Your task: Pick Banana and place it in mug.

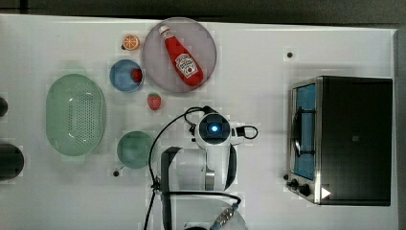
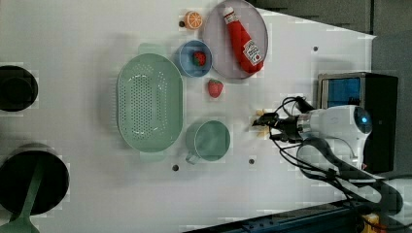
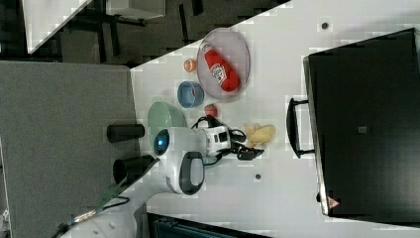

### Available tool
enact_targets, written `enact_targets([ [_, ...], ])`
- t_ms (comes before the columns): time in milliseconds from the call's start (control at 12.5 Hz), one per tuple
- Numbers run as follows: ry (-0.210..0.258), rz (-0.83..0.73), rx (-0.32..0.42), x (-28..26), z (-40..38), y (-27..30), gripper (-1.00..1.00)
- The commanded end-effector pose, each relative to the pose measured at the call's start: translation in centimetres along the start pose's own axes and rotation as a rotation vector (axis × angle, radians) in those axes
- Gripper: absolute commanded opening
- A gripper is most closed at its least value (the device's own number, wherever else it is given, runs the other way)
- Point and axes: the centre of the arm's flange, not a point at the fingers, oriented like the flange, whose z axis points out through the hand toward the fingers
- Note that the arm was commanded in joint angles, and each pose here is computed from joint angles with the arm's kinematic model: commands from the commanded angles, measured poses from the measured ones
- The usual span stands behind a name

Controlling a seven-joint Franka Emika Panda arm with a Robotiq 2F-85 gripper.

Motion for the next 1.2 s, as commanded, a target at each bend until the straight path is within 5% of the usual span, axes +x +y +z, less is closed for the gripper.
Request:
enact_targets([
  [80, 0.073, -0.062, 0.040, 1.6, -1.3, -0.1, 0.44],
  [400, 0.077, -0.062, 0.042, 1.4, -1.2, 0.1, -0.43],
  [800, 0.148, -0.046, 0.089, 1.4, -11.6, 0.9, -0.43],
  [1200, 0.136, -0.044, 0.089, -1.7, -25.7, 2.7, -0.43],
])
